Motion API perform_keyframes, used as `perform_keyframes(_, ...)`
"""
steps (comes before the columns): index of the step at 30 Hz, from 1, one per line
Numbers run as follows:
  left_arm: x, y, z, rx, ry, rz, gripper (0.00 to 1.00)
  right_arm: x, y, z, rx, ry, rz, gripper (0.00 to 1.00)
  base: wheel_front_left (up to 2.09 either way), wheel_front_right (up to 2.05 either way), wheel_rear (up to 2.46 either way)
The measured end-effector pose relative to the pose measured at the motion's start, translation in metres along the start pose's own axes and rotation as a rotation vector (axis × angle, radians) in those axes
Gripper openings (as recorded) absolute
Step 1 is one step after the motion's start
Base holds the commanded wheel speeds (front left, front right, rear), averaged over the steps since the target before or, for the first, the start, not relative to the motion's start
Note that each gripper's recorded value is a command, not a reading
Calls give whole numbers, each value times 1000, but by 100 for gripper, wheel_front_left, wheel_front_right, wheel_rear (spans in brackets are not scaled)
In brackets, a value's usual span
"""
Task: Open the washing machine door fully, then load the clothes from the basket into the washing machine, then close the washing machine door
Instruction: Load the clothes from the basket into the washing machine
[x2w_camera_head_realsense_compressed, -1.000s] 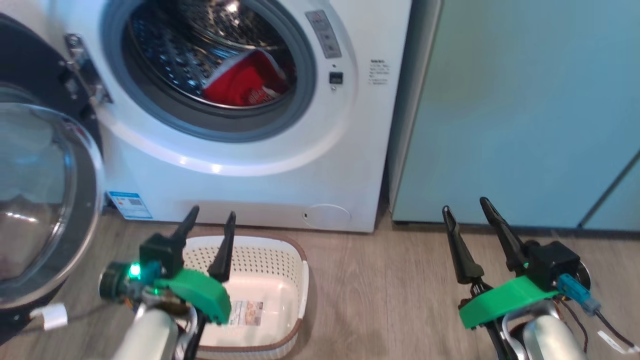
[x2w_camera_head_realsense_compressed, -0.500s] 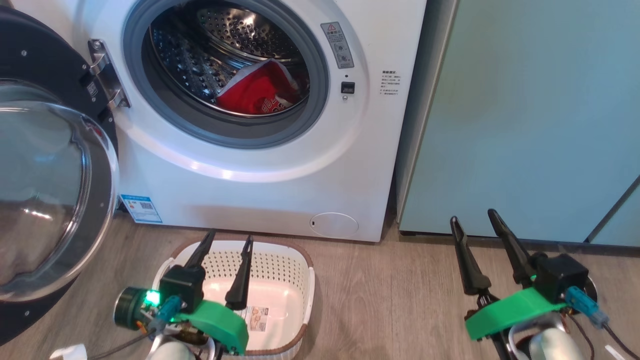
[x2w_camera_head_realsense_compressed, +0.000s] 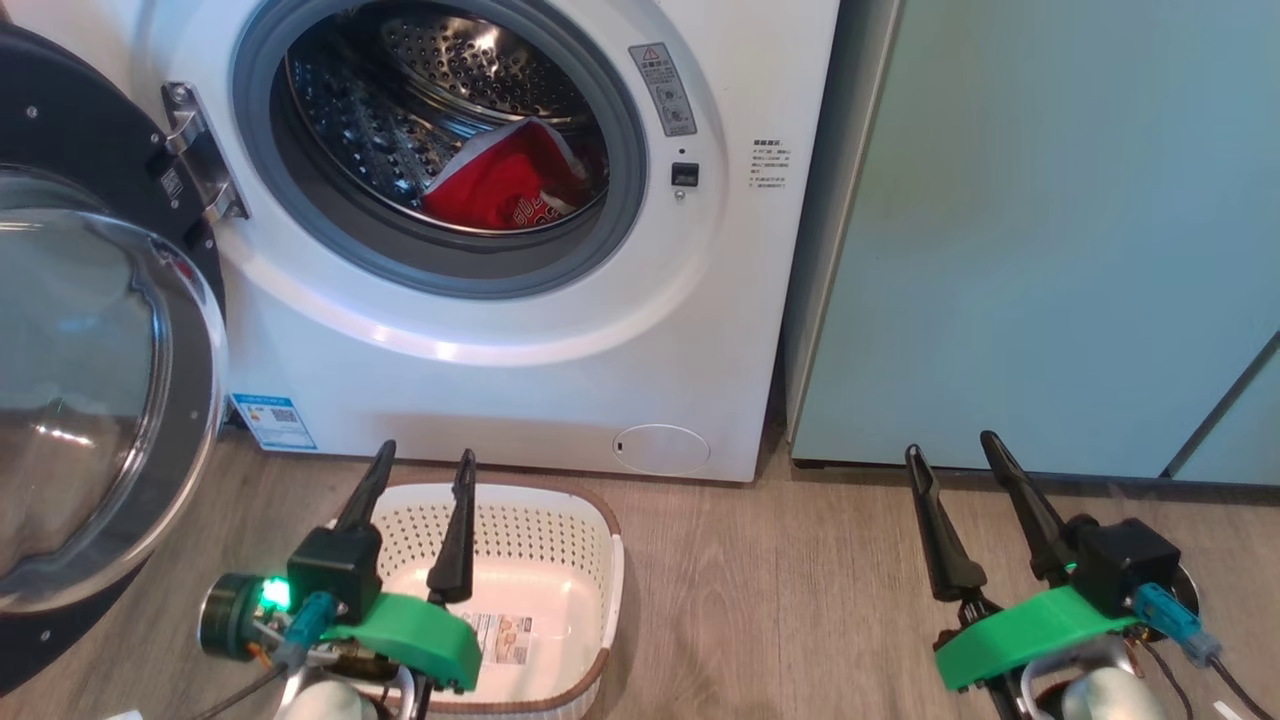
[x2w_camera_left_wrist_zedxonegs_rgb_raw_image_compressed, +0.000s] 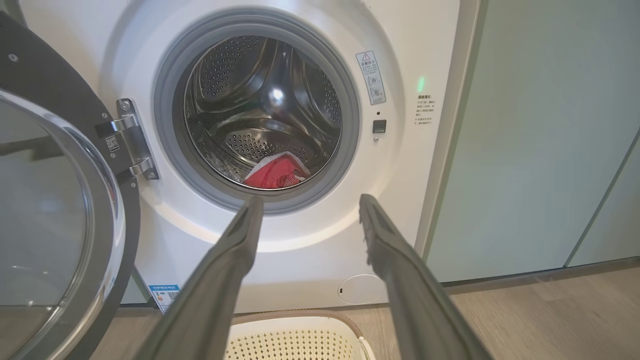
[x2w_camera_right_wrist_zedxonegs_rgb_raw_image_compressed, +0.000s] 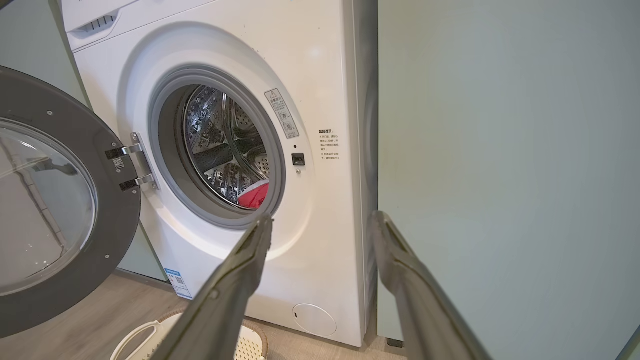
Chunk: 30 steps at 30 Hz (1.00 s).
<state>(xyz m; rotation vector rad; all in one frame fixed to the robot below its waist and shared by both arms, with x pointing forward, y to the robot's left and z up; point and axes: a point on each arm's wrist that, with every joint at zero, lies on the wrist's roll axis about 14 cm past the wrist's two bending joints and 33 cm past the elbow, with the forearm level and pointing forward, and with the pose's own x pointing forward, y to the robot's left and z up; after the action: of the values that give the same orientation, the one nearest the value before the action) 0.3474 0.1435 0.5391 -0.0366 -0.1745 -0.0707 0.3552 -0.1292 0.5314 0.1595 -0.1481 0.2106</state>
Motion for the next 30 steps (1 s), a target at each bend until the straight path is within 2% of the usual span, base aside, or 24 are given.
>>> perform_keyframes(30,6,0,-9,16,24,11,100,-1,-8,-11,13,31,-25,100,0,0,0)
